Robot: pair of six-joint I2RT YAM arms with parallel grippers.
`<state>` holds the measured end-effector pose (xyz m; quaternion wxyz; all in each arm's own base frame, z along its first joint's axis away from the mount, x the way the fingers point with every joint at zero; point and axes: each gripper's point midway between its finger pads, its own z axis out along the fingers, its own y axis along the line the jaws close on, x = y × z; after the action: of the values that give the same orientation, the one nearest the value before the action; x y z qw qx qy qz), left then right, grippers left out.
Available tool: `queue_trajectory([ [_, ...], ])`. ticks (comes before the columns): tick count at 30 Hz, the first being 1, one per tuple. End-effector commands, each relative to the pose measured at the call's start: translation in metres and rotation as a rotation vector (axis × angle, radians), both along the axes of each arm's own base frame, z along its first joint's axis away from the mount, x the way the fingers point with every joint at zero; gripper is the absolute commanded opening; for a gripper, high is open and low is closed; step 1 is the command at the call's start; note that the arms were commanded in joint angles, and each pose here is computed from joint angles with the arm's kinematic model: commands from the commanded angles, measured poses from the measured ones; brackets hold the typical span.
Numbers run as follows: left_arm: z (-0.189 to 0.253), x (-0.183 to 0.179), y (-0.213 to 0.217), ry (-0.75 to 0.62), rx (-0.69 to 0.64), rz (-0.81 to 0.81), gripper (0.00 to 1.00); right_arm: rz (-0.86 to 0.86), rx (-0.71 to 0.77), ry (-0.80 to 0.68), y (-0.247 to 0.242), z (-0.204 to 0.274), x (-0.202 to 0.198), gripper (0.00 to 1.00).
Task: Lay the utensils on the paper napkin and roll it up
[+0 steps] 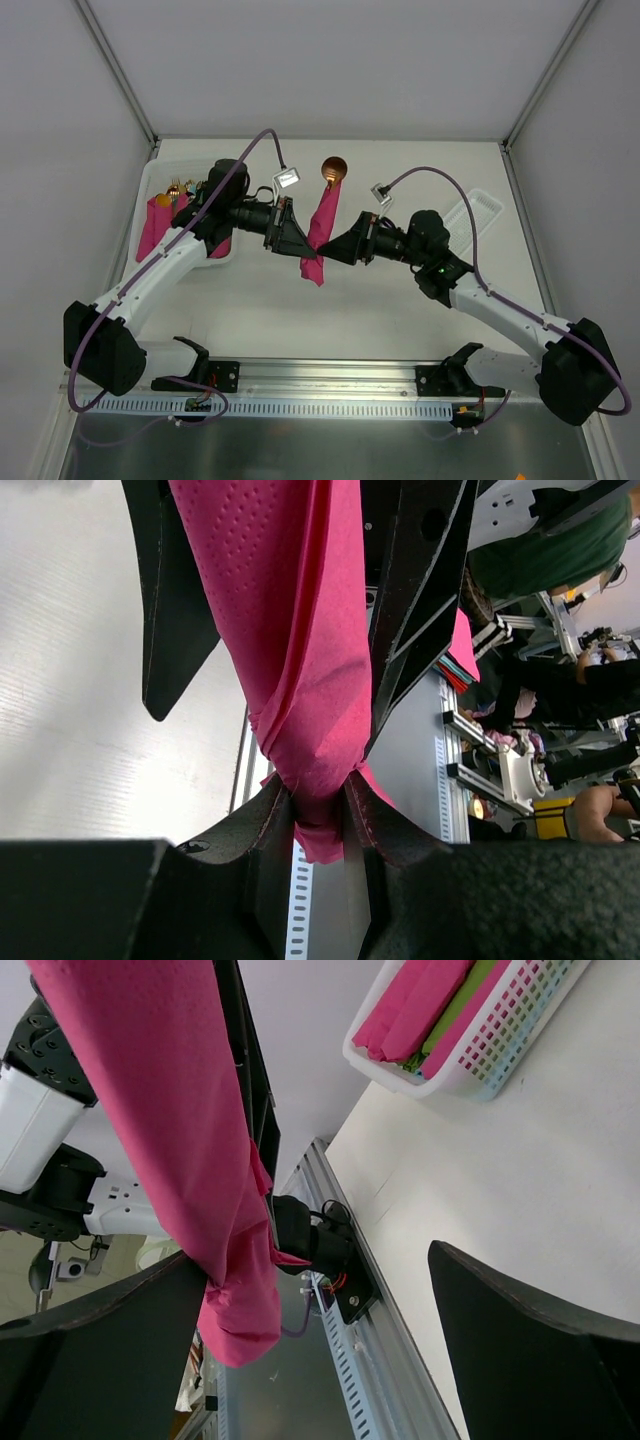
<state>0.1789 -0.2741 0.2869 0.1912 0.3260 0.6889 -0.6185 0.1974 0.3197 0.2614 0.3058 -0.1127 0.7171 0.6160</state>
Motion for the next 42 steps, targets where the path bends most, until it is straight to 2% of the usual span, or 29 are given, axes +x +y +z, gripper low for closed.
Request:
queue_trajectory([
  [1, 0.021, -0.006, -0.005, -0.075, -0.063, -0.058, 0.0, 0.029, 0.132, -0.094, 0.01, 0.052, 0.0, 0.95],
  [11, 0.011, -0.003, -0.007, -0.054, -0.049, -0.049, 0.0, 0.034, 0.168, -0.119, 0.006, 0.063, -0.007, 0.94],
  [14, 0.012, -0.001, -0.008, -0.052, -0.053, -0.049, 0.0, 0.038, 0.163, -0.115, 0.007, 0.061, -0.008, 0.9],
  [17, 0.015, -0.002, -0.009, -0.051, -0.062, -0.057, 0.0, 0.054, 0.163, -0.104, 0.011, 0.058, -0.007, 0.81],
  [19, 0.018, -0.002, -0.009, -0.053, -0.067, -0.057, 0.0, 0.063, 0.174, -0.093, 0.014, 0.057, -0.005, 0.68],
  [20, 0.017, -0.002, -0.009, -0.05, -0.066, -0.058, 0.0, 0.068, 0.177, -0.09, 0.016, 0.057, -0.005, 0.57],
  [24, 0.015, -0.002, -0.008, -0.049, -0.066, -0.052, 0.0, 0.068, 0.183, -0.091, 0.015, 0.056, -0.005, 0.34],
  [26, 0.013, -0.002, -0.008, -0.044, -0.062, -0.05, 0.0, 0.064, 0.187, -0.099, 0.013, 0.058, -0.007, 0.29],
  [32, 0.01, -0.001, -0.009, -0.049, -0.062, -0.05, 0.0, 0.056, 0.185, -0.101, 0.01, 0.056, -0.006, 0.01],
  [37, 0.011, -0.003, -0.008, -0.054, -0.061, -0.041, 0.0, 0.05, 0.189, -0.116, 0.01, 0.06, -0.006, 0.0],
  [38, 0.01, -0.002, -0.007, -0.05, -0.057, -0.03, 0.05, 0.042, 0.19, -0.12, 0.009, 0.061, -0.004, 0.0],
  [39, 0.01, -0.003, -0.007, -0.049, -0.056, -0.026, 0.17, 0.042, 0.187, -0.12, 0.009, 0.06, -0.005, 0.0],
  [42, 0.008, -0.001, -0.004, -0.028, -0.044, 0.0, 0.36, 0.037, 0.175, -0.141, 0.008, 0.064, -0.005, 0.0],
])
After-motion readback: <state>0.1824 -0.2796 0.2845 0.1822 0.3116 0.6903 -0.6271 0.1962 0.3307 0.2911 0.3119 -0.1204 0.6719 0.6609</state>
